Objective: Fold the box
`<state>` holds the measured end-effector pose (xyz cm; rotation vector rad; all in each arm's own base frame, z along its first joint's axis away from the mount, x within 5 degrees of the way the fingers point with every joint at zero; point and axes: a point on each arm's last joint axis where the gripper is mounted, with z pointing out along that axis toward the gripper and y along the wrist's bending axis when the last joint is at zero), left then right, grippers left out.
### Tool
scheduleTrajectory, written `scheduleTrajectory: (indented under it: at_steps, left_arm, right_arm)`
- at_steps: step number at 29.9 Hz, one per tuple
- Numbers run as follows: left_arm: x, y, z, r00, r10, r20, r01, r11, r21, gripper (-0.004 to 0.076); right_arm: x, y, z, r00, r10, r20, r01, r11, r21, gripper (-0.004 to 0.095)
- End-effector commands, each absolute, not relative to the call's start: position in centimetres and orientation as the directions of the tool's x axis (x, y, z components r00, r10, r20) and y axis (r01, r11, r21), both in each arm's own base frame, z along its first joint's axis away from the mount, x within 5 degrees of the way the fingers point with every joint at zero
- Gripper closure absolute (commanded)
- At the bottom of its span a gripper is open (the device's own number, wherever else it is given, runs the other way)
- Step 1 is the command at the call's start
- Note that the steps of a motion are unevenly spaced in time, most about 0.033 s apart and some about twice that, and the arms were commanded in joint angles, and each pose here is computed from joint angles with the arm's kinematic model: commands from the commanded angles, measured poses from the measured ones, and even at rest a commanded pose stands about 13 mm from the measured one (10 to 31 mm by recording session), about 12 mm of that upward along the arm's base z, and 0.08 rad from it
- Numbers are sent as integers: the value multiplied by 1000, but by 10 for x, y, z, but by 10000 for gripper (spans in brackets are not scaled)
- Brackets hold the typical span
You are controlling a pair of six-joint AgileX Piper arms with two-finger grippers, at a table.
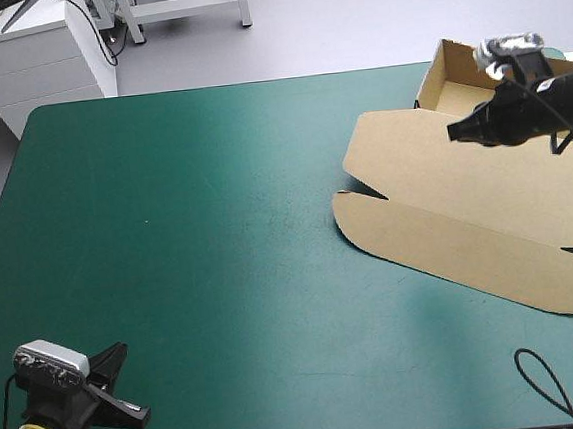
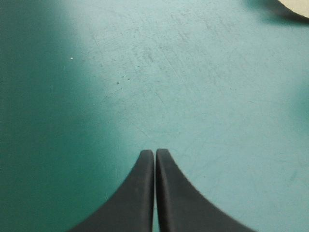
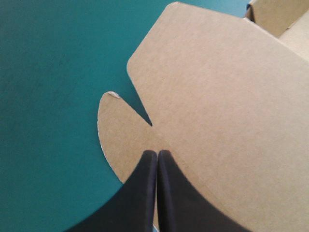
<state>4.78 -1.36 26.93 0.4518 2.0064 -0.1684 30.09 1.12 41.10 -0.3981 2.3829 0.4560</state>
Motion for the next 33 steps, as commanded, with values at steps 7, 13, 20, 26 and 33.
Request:
scheduleTrajectory:
  at_steps: [7,13,20,26,33]
  left_arm:
    - [50,-16,282,-333,215,-918,392,917,73,731]
    - [50,-16,282,-333,215,-918,392,917,73,731]
    - [50,-16,282,-333,215,-918,392,917,73,731]
    - [50,-16,282,-333,215,-918,392,917,73,731]
    - [50,-16,282,-333,215,-918,392,917,73,731]
  right_arm:
    - [212,21,401,-454,-151,-878,-359,933,25,920]
    - [168,17,361,-403,-156,-902,-299,954,-32,920]
    - [116,12,325,-216,-65,-974,-159,987,-30,917]
    - [82,15,300,-187,-45,-981,-161,987,-15,907]
    - [67,8,291,-268,7,-963,-68,997,26,907]
